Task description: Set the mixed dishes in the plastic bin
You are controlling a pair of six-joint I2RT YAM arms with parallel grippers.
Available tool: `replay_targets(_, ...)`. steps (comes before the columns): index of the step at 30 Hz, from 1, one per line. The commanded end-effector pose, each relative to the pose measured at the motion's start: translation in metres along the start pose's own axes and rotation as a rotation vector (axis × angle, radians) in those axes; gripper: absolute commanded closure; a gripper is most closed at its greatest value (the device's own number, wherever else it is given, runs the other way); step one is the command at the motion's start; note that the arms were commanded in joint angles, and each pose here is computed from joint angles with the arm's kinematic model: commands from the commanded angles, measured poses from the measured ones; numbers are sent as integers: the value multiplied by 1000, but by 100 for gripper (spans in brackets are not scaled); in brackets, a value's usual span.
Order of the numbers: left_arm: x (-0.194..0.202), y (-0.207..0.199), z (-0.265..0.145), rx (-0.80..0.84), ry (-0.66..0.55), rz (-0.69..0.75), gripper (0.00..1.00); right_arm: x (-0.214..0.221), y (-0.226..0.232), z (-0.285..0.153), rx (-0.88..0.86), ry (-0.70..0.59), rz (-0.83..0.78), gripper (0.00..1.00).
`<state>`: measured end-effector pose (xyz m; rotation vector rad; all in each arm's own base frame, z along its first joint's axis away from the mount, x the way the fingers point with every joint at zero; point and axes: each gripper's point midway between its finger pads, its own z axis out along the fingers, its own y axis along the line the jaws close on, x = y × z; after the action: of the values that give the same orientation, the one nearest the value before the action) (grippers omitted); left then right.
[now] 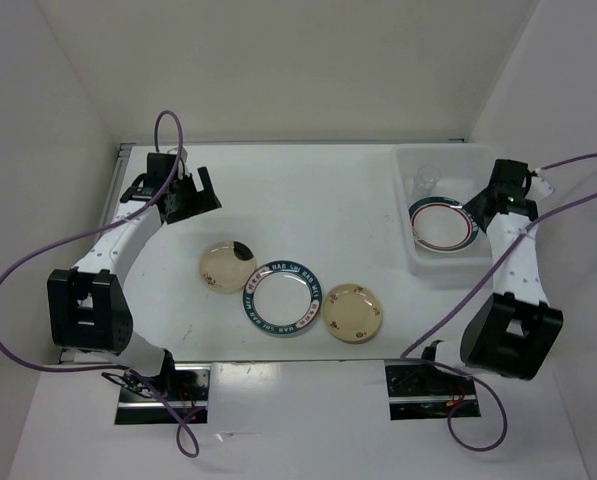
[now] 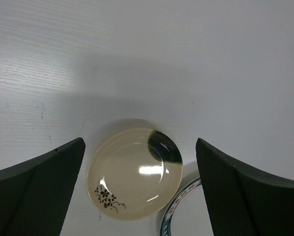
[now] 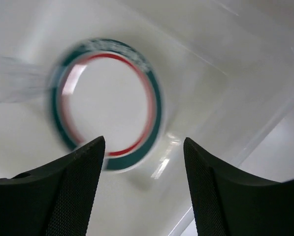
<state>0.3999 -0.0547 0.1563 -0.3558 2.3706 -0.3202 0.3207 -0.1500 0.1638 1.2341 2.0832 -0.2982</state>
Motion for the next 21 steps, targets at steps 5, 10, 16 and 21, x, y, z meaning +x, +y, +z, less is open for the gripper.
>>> replay_targets(5, 2, 1, 6, 17, -7, 10, 0, -19, 100, -134, -628, -66, -132, 29)
replay_targets(10, -3, 9, 1, 5, -27, -18, 0, 101, 146, -172, -833, 130, -435, 29)
replay_targets(16, 3, 19, -4, -3, -22, -34, 0, 190, 168, -188, -1002, 340, -618, 29)
replay_targets(21, 9, 21, -4, -7, -14, -35, 0, 246, 176, -180, -1065, 534, -762, 29)
